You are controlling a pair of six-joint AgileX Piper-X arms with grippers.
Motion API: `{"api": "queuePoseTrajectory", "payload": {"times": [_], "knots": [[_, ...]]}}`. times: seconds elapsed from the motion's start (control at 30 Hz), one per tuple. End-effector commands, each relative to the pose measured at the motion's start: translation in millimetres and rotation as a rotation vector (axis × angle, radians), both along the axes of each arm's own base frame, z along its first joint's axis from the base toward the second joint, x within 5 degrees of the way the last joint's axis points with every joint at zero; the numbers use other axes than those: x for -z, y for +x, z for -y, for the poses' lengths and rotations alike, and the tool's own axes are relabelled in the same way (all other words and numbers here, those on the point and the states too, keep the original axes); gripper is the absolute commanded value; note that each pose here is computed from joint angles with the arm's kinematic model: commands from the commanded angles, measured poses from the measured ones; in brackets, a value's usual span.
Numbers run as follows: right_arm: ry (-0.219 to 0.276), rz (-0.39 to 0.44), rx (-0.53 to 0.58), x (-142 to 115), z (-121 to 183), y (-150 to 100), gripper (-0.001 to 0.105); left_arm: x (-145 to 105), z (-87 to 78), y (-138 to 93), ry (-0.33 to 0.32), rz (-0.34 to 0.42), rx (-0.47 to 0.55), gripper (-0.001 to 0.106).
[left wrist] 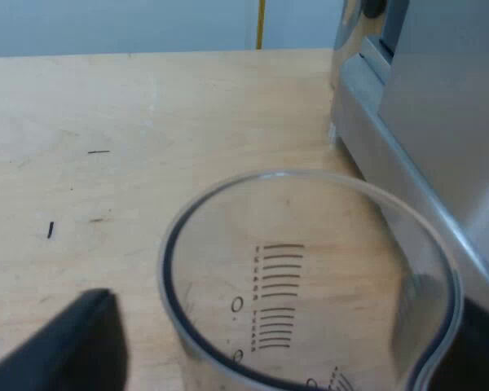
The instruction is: Pour the beans into the coffee machine
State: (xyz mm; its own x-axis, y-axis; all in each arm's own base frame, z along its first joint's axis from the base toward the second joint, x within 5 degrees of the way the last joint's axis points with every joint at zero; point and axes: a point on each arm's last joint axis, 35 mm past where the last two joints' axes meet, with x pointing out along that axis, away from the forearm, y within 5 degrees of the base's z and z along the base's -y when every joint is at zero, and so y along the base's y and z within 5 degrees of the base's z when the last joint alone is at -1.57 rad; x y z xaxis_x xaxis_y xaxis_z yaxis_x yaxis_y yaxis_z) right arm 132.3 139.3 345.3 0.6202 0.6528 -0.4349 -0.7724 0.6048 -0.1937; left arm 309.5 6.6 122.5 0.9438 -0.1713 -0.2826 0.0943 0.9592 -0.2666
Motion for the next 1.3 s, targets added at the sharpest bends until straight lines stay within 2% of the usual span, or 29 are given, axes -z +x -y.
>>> {"api": "queuePoseTrajectory", "payload": {"times": [0.03,0.13,0.2,0.33,0.5,0.67,0.93,1.17,1.3], "knots": [[0.020,0.023,-0.002,-6.7,0.2,-0.3,0.062,-2.8,1.0,2.4,-0.007,0.016,-0.007,0.048],[0.014,0.029,0.017,-6.7,0.7,0.2,0.062,-2.8,1.2,2.3,-0.009,0.016,0.000,0.037],[0.013,0.030,0.019,-6.7,0.8,0.3,0.062,-2.9,1.6,2.3,-0.012,0.016,0.011,0.034],[0.013,0.030,0.019,-6.7,0.8,0.3,0.062,-3.9,5.5,1.6,-0.043,0.024,0.119,0.034],[0.013,0.030,0.019,-6.7,0.8,0.3,0.062,-16.6,6.1,1.0,-0.060,0.060,0.132,0.034],[0.013,0.030,0.019,-6.7,0.8,0.3,0.062,-43.8,3.8,-3.4,-0.044,0.127,0.093,0.034],[0.013,0.030,0.019,-6.7,0.8,0.3,0.062,-82.6,2.6,-22.2,-0.029,0.090,0.035,0.034],[0.013,0.030,0.019,-6.7,0.8,0.3,0.062,-134.3,1.4,-51.4,0.023,0.191,-0.030,0.034],[0.014,0.031,0.019,-6.9,0.7,0.3,0.062,-154.9,0.6,-69.6,0.045,0.219,-0.074,0.034]]}}
